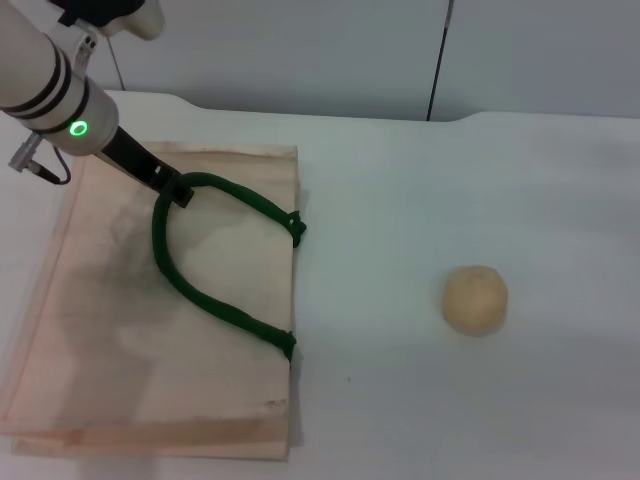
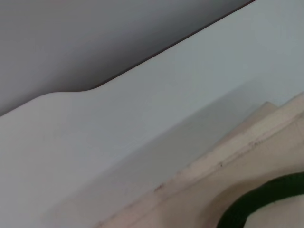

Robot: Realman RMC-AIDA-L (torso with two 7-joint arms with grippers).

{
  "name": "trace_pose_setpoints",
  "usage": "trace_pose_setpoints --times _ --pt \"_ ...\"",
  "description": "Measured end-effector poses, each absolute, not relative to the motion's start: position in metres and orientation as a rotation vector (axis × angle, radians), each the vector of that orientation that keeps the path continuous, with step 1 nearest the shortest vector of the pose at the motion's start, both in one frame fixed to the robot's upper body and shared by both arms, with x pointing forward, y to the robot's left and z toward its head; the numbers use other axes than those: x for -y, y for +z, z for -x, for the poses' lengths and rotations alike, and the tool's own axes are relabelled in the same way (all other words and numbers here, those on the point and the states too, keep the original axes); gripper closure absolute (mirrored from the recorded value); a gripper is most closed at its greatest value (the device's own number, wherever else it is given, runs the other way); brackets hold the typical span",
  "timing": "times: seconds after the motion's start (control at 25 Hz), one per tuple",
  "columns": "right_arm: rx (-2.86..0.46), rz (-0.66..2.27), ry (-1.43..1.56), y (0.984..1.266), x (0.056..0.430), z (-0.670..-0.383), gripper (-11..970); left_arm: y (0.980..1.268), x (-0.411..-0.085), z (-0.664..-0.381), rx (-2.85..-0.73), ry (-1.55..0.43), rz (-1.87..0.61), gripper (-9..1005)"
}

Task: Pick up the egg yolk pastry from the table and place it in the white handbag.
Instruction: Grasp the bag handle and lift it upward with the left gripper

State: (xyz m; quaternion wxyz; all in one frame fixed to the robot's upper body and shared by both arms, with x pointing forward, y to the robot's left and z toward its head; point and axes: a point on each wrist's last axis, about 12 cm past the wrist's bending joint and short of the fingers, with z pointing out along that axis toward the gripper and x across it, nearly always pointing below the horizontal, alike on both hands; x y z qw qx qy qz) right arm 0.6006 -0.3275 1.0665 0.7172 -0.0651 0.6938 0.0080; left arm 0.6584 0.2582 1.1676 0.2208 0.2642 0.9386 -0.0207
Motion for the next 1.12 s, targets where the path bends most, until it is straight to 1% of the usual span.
trace_pose_setpoints --times 0.36,0.68,0.92,1.12 --pt "-1.527 0.145 0.021 1.0671 0.327 -0.6001 292 1.1661 -0.2575 -0.6586 -2.592 -0.055 -0.736 428" --pt "-1.508 0.149 0.03 1.0688 0.3255 -0.5993 292 1.1626 -0.2573 -0.6582 -2.6 -0.059 -0.738 474" --pt "-1.505 0.149 0.031 1.0687 0.3254 -0.5986 292 1.1596 -0.2568 -0.6588 -2.599 -0.058 -0.737 471" --pt "-1.505 0.148 0.031 1.0686 0.3255 -0.5985 292 1.1589 -0.2565 -0.659 -2.593 -0.049 -0.748 538"
